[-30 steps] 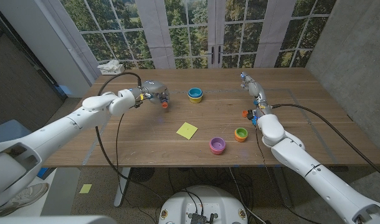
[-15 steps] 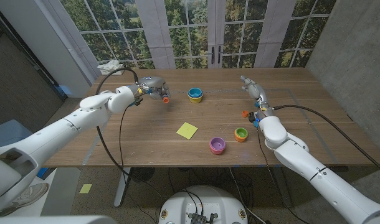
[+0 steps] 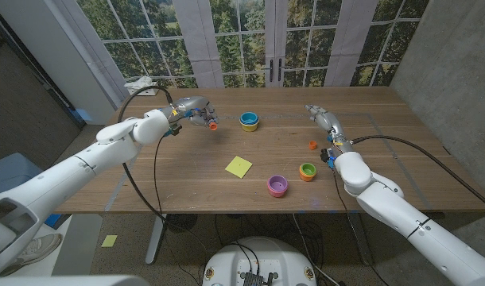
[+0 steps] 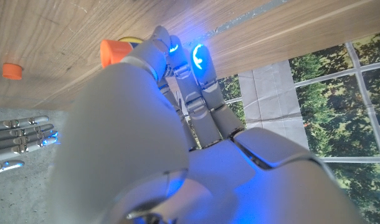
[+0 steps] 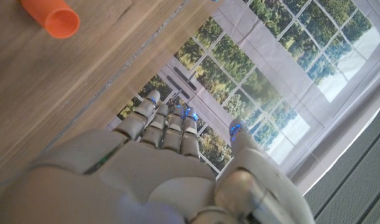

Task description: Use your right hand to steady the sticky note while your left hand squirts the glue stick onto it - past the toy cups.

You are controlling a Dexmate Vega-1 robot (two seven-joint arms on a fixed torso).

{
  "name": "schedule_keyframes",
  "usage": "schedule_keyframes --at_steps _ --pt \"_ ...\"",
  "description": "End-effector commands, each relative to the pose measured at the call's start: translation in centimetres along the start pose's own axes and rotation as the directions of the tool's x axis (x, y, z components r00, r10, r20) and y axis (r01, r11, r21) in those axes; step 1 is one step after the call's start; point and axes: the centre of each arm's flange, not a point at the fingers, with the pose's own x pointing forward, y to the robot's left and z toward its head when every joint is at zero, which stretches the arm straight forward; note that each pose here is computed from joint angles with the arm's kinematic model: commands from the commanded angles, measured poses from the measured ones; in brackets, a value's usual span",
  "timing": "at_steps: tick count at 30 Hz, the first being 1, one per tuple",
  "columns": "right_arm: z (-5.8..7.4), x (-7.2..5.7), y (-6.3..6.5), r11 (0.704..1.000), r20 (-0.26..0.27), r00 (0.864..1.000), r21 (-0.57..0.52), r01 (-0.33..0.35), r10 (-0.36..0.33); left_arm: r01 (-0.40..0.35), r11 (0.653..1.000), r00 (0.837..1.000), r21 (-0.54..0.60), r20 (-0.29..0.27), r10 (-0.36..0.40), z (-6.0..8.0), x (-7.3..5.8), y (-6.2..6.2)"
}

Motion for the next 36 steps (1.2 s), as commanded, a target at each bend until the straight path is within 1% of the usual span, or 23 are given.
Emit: schedule_keyframes --at_steps 1,2,8,10,16,18,25,31,36 --pt "0.4 -1.9 -0.1 0.997 -0.024 1.000 -0.076 -0.014 0.012 -0.001 0.992 1.000 -0.125 -0.029 -0.003 0.8 -1.1 0.6" --pt "0.5 -2.1 0.0 0.996 -0.025 1.000 -0.088 -0.009 0.007 0.000 0.991 1.000 -0.135 -0.030 -0.004 0.9 -1.2 0.6" --pt "0.7 -2.6 0.1 0.992 -0.037 0.999 -0.124 -0.028 0.023 0.009 0.980 0.999 -0.197 -0.048 -0.018 1.2 -1.6 0.7" --pt "0.8 -2.8 0.1 0.990 -0.043 0.998 -0.135 -0.043 0.038 0.010 0.977 0.998 -0.213 -0.059 -0.024 1.3 -1.6 0.8" --pt "1.1 -3.3 0.2 0.981 -0.058 0.997 -0.183 -0.065 0.056 0.016 0.962 0.997 -0.273 -0.070 -0.036 1.5 -1.8 1.1" --pt "1.2 -3.5 0.2 0.979 -0.061 0.997 -0.193 -0.067 0.056 0.009 0.952 0.996 -0.306 -0.078 -0.034 1.5 -1.8 1.1" --pt "1.6 -4.3 0.3 0.967 -0.071 0.994 -0.239 -0.092 0.078 0.023 0.914 0.994 -0.406 -0.085 -0.063 1.8 -1.8 1.3" --pt "1.9 -4.9 0.6 0.951 -0.082 0.991 -0.282 -0.123 0.104 0.041 0.882 0.994 -0.469 -0.070 -0.084 2.0 -1.7 1.4" --pt "2.1 -5.4 0.8 0.940 -0.088 0.989 -0.310 -0.141 0.119 0.051 0.866 0.994 -0.498 -0.061 -0.094 2.3 -1.7 1.6"
